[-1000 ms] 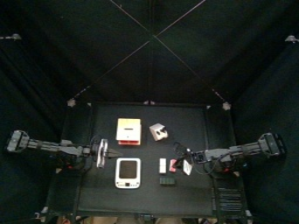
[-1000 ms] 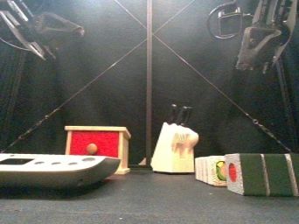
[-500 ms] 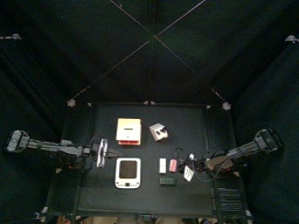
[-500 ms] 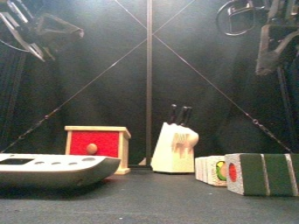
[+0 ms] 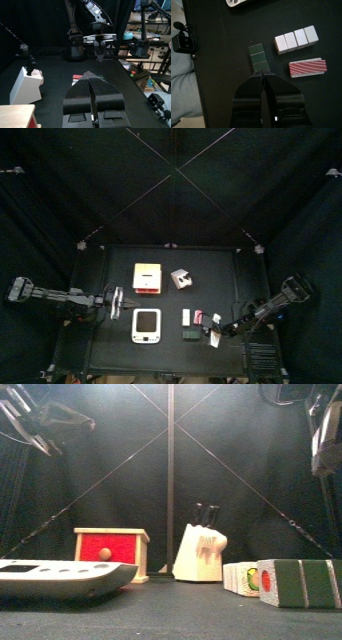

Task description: Grab green sushi roll

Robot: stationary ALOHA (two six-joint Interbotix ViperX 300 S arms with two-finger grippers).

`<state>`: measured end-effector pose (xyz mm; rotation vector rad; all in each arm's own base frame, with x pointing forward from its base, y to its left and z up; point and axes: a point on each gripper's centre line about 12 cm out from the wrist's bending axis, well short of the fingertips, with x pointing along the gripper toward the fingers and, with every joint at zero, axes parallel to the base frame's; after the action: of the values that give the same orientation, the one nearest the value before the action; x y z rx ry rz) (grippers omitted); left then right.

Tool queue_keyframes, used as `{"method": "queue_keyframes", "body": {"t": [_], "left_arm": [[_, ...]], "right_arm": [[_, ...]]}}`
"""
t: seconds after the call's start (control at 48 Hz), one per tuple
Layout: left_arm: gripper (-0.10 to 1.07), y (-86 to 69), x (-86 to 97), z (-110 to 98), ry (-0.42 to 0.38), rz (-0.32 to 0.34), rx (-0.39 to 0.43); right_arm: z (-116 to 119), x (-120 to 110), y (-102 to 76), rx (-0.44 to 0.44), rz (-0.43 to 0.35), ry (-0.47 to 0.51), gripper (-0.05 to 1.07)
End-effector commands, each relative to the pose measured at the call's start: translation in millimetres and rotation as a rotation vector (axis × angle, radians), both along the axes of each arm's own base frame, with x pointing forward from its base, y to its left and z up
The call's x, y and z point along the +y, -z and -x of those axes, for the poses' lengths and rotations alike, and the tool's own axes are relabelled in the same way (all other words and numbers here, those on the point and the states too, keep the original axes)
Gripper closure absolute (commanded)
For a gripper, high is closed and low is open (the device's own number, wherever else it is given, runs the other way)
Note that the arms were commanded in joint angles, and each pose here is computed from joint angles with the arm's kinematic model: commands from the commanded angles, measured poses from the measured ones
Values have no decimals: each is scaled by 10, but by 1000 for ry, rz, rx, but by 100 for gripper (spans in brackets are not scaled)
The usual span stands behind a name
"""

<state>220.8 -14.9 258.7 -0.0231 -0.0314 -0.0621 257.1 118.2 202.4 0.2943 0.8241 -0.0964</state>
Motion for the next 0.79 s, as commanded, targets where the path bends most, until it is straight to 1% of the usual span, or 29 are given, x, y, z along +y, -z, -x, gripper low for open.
{"method": "queue_keyframes", "body": {"t": [0.0,0.167,0.208,0.417,0.521,0.667,0.771], "left_arm": [[100,-46,-1,-17,0,0,-17],[100,-44,6,-17,-3,-1,-15],[100,-44,6,-17,-3,-1,-15],[100,-26,9,-12,-4,-2,-11],[100,-20,10,-10,-5,-1,-9],[100,-14,10,-8,-5,-1,-8],[100,-8,11,-6,-5,0,-6]], "right_arm": [[-74,58,11,-7,-4,-18,67],[-154,114,122,24,11,-23,43],[-177,122,166,36,20,-22,36],[-289,148,299,68,55,-21,12],[-359,144,343,72,69,-20,7],[-461,154,411,67,103,-57,8],[-520,165,472,77,113,-69,8]]}}
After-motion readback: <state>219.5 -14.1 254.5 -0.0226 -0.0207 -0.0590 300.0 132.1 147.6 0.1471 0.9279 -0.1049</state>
